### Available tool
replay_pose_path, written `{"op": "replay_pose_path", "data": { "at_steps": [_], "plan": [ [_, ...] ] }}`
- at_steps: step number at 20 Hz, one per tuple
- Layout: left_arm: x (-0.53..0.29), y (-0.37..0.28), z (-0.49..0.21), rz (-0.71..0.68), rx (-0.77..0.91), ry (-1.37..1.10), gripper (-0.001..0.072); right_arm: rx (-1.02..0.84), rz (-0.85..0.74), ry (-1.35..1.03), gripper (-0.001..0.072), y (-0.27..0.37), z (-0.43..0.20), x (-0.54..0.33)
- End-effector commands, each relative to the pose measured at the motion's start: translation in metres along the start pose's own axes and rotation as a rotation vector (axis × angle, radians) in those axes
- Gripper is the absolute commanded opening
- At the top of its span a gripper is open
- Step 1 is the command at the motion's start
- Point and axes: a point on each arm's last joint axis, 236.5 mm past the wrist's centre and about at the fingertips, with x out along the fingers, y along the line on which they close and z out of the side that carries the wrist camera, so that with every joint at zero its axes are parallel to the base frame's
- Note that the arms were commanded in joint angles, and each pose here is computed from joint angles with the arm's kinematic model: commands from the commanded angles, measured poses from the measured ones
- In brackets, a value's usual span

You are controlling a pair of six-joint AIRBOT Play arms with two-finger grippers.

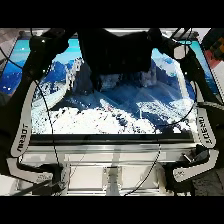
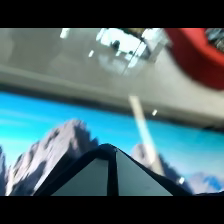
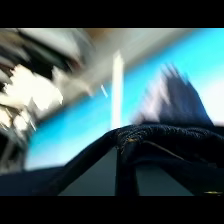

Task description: Fold the clothes and pants, and hang the long-sleeved shirts on hangers.

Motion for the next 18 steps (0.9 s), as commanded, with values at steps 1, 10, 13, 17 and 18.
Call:
{"op": "replay_pose_path", "data": {
  "at_steps": [1, 10, 13, 17, 18],
  "plan": [
    [-0.001, 0.03, -0.06, 0.087, 0.047, 0.201, 0.0004, 0.02, -0.134, 0.23, 0.0028, -0.048, -0.047, -0.018],
    [-0.108, 0.065, -0.197, 0.149, 0.101, 0.462, 0.0004, 0.014, -0.261, 0.468, 0.0029, -0.095, -0.187, -0.096],
    [-0.159, 0.062, -0.225, 0.125, 0.114, 0.495, 0.0004, 0.058, -0.283, 0.495, 0.003, -0.104, -0.228, -0.136],
    [-0.218, 0.03, -0.254, 0.046, 0.097, 0.542, 0.0004, 0.118, -0.289, 0.569, 0.003, -0.098, -0.283, -0.191],
    [-0.231, 0.023, -0.257, 0.028, 0.082, 0.546, 0.0004, 0.14, -0.292, 0.588, 0.003, -0.096, -0.296, -0.205]
  ]
}}
